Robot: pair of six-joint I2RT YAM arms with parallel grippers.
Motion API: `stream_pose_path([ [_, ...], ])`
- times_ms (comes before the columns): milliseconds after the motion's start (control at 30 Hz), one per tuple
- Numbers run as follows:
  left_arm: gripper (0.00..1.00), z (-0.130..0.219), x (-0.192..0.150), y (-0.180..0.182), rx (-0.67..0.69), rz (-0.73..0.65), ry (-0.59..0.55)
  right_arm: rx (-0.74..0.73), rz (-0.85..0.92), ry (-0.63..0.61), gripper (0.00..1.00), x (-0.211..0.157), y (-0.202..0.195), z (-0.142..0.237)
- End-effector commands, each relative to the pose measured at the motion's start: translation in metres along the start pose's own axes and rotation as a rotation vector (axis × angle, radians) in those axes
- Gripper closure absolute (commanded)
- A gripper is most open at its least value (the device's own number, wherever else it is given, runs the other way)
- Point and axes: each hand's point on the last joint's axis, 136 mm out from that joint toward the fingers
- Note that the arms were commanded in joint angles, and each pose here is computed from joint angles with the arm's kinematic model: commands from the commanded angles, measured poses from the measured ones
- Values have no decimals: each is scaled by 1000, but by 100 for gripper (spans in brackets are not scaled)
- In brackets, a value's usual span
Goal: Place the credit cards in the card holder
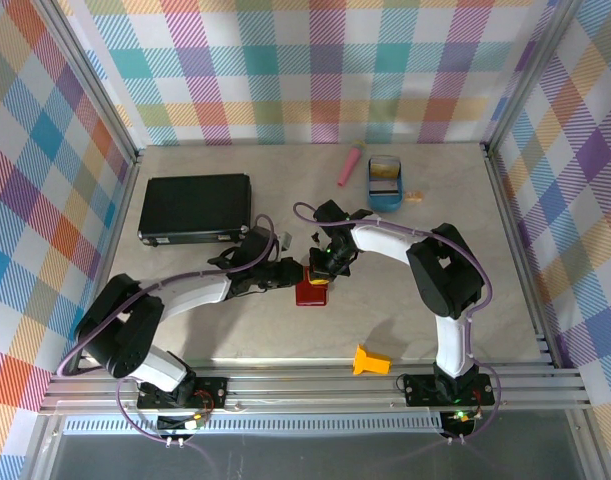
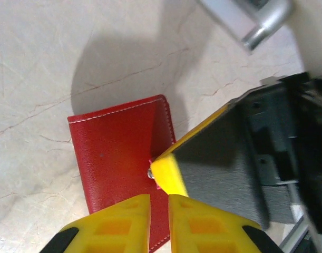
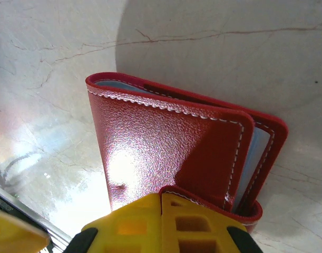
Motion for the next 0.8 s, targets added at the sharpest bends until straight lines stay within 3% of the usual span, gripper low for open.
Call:
stream_pose_path([
  [0, 83, 7, -4, 2, 9, -14, -29, -173, -59, 54, 100, -13, -45, -27],
  [767, 83, 15, -12, 8, -14, -11, -56, -304, -81, 69, 100, -20, -67, -41],
])
Point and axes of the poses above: each hand's point on the last joint's axis, 136 mm out from that joint toward the fingers, its own z axis back along the fingers, its own y axis along the line the jaws close on, x = y × z
